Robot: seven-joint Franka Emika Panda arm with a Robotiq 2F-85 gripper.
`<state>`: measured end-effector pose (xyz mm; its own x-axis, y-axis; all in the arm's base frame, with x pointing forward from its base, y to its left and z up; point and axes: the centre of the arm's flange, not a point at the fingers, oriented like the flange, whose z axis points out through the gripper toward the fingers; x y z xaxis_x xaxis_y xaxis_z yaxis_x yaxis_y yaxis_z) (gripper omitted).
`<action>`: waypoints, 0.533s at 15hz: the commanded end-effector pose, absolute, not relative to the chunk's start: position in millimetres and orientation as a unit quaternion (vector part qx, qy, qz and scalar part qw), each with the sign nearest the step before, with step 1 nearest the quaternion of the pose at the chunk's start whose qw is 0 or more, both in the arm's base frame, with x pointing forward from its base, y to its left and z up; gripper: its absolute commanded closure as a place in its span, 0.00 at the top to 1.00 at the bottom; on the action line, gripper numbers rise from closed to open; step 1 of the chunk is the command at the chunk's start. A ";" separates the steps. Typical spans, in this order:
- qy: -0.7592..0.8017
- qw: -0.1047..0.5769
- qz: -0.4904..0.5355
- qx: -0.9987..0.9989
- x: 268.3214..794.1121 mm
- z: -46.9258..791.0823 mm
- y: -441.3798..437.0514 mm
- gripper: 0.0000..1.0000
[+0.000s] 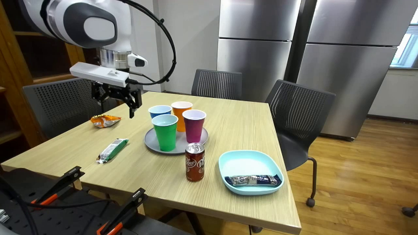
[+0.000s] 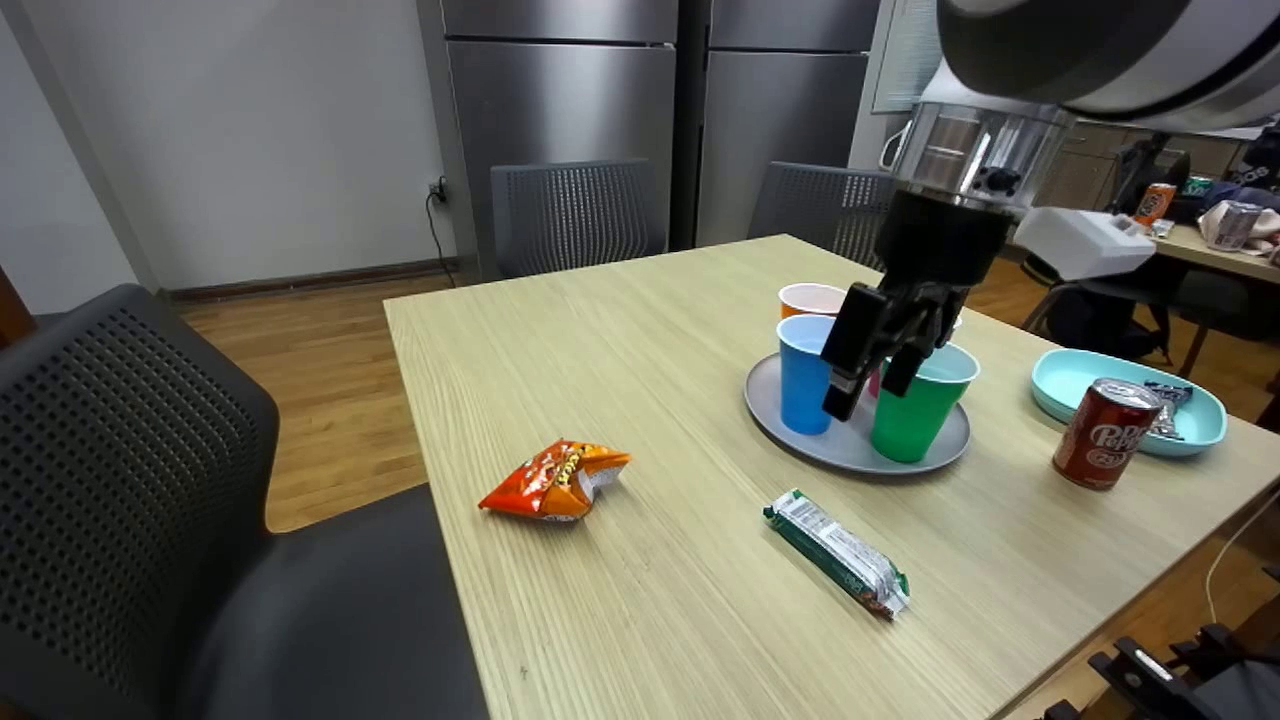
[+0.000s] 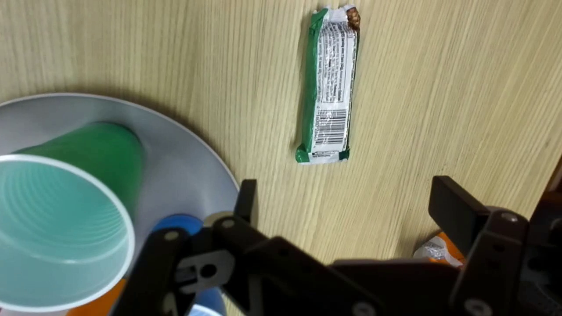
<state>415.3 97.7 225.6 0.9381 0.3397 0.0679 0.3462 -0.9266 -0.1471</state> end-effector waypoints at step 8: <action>-0.232 0.057 -0.026 -0.971 394.0 148.8 117.2 1.00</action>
